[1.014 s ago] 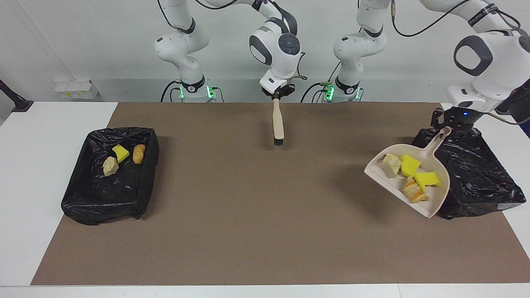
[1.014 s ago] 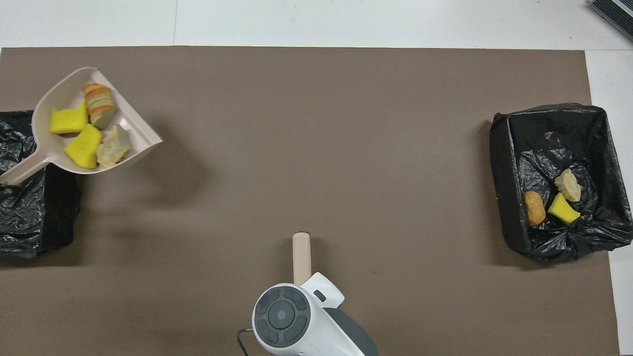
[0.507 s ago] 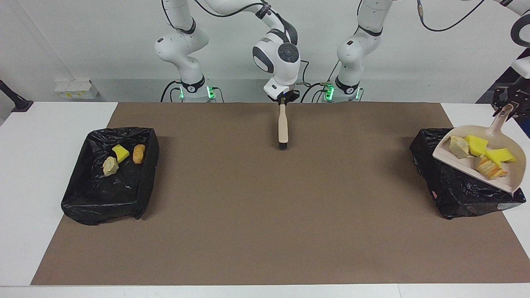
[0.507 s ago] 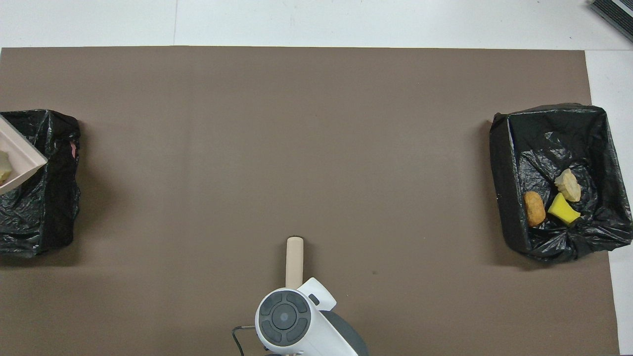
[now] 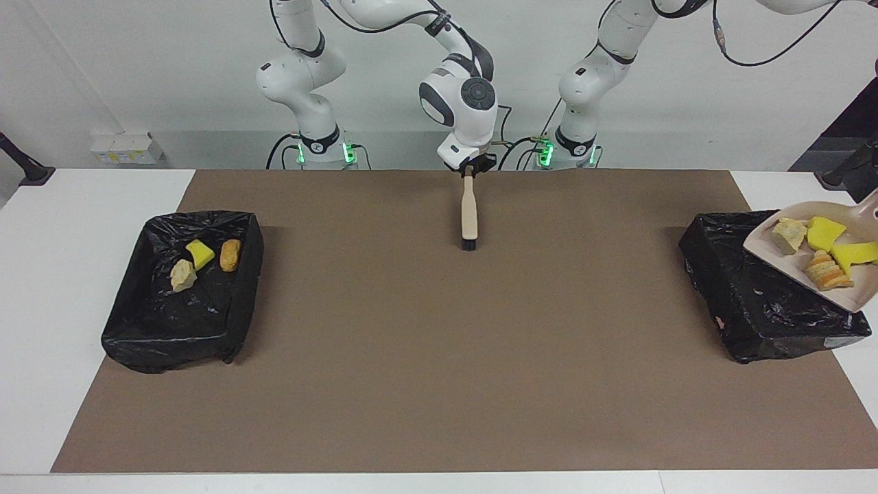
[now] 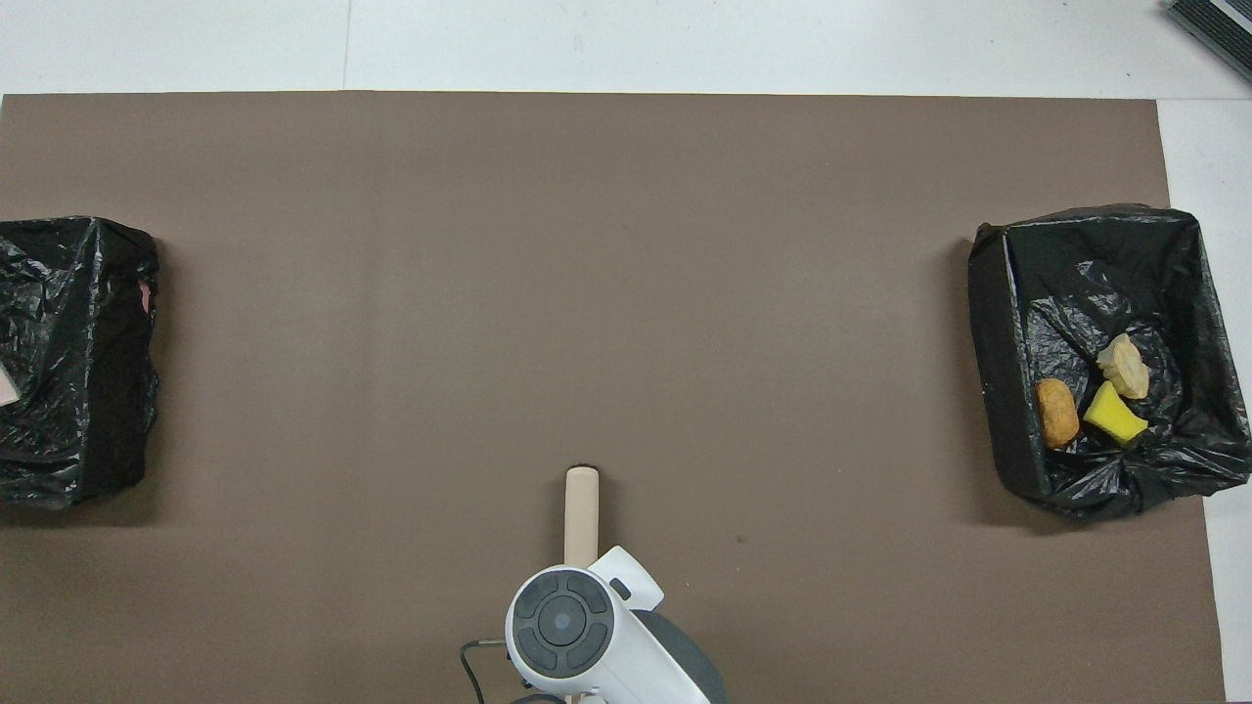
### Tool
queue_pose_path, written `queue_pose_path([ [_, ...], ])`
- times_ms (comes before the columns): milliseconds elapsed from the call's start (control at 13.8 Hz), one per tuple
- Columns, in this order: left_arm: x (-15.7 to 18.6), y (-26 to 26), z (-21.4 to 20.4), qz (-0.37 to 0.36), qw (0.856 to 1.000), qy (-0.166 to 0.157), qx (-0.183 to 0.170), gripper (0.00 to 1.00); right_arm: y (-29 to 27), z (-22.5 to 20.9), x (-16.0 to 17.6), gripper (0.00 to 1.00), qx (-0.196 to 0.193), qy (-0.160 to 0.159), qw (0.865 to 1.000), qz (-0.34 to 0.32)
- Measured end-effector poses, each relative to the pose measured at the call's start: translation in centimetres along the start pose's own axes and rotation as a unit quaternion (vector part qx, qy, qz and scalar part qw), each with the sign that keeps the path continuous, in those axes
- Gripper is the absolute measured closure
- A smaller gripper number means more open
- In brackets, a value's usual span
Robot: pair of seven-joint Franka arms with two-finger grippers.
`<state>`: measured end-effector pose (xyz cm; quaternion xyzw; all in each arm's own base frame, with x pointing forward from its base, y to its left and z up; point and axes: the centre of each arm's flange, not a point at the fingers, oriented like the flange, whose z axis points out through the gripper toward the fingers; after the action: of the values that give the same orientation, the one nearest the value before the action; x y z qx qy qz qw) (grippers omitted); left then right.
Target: Sweep and dump trash in bin
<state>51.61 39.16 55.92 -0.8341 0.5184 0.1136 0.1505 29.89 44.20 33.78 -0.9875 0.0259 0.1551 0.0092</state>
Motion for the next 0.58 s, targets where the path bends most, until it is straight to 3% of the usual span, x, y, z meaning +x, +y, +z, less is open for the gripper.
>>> queue_pose_path([
  [145, 0.2, -0.3, -0.3, 0.026, 0.999, -0.037, 0.004, 0.67, 0.0, -0.2, 0.4, 0.57, 0.003, 0.001, 1.000, 0.003],
  [435, 5.6, -1.7, -2.8, 0.115, 0.985, -0.128, 0.027, 0.67, 1.1, -3.1, 4.3, 0.14, 0.037, 0.017, 0.999, 0.036],
  [507, 6.7, -1.9, -3.3, 0.128, 0.981, -0.140, 0.031, 0.67, 2.0, -4.6, 6.0, 0.05, 0.050, 0.024, 0.997, 0.051],
  [579, 7.0, -2.0, -3.5, 0.135, 0.979, -0.152, 0.033, 0.67, 3.0, -6.5, 7.7, 0.05, 0.066, 0.034, 0.995, 0.066],
])
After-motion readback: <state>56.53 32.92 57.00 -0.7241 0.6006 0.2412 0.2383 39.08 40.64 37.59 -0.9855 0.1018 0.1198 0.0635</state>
